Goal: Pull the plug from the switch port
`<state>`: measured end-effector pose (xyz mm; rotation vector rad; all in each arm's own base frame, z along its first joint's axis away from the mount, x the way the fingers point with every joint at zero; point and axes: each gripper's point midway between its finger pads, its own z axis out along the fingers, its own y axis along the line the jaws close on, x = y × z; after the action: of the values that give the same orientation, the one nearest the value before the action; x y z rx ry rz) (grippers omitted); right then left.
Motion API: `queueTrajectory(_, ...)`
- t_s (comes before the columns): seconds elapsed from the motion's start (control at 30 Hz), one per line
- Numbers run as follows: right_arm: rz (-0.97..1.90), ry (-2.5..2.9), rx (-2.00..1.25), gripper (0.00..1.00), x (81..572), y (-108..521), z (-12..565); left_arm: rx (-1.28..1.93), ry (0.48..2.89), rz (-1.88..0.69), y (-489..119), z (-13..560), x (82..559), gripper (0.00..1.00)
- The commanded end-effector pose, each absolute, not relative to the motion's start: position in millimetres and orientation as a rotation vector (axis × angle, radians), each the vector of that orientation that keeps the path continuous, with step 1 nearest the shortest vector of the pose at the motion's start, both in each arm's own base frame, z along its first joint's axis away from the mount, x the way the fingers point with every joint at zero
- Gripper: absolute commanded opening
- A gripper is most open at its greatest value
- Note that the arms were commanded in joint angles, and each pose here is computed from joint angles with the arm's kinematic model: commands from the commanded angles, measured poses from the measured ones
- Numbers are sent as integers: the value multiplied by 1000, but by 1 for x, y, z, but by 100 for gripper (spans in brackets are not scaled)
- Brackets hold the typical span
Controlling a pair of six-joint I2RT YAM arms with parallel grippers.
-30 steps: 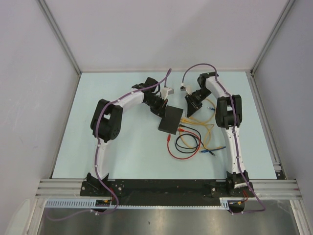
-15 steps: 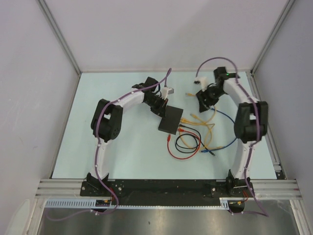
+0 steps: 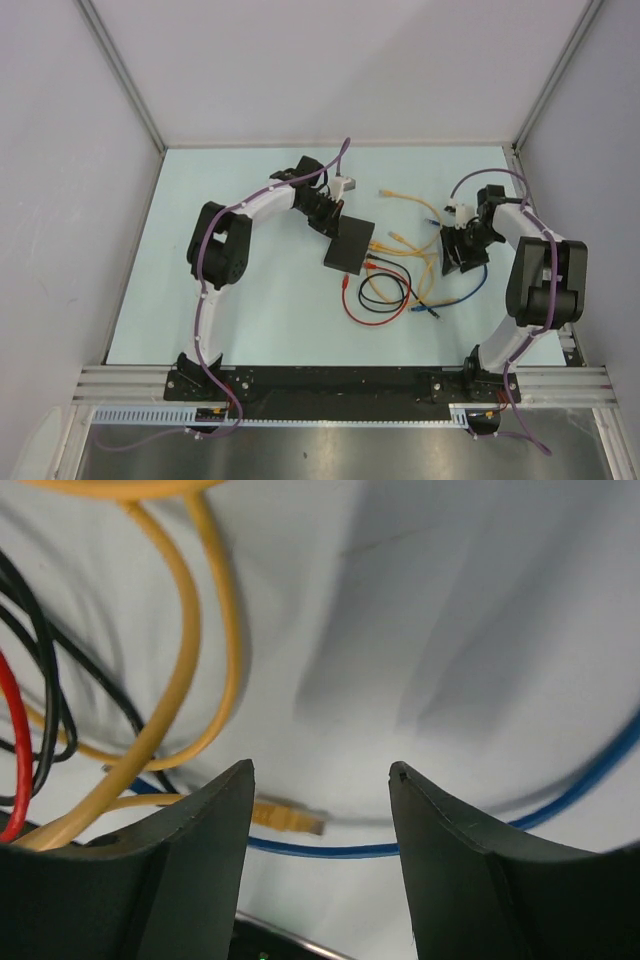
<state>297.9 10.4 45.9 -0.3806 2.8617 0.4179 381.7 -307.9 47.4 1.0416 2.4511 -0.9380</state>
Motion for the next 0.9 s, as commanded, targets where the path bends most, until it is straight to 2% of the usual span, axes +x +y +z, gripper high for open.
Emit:
queueTrajectory(0.0, 514, 2808, -414, 61, 304, 39, 56, 1035, 2427, -947, -309, 57, 387, 2)
queueTrajectory(0.17, 537, 2840, -476, 59, 302, 66, 43, 1036, 2431, -941, -307, 55, 385, 3)
queueTrajectory(0.33, 326, 2923, -293, 53, 311, 52, 23, 1043, 2425, -917, -305, 58, 386, 3)
queueTrajectory(0.47, 326, 2985, -254, 48, 303, 56, 8, 1045, 2430, -908, -303, 57, 385, 3)
queueTrajectory(0.5, 324, 2981, -266, 45, 304, 57, 7, 1047, 2432, -908, -303, 56, 385, 3)
queueTrajectory(0.53, 323, 2984, -313, 30, 302, 59, 4, 1047, 2431, -906, -303, 56, 386, 3)
queueTrajectory(0.6, 302, 2979, -373, 15, 301, 61, 5, 1046, 2431, -904, -303, 56, 386, 3)
queueTrajectory(0.63, 301, 2956, -428, 5, 303, 60, 10, 1046, 2434, -904, -303, 56, 385, 4)
queueTrajectory(0.7, 312, 2957, -480, 0, 296, 57, 17, 1048, 2430, -906, -303, 57, 386, 3)
queueTrajectory(0.83, 373, 2936, -703, 0, 284, 47, 40, 1045, 2429, -917, -305, 58, 385, 4)
queueTrajectory(0.87, 421, 2950, -844, 0, 275, 44, 49, 1042, 2429, -920, -305, 58, 386, 4)
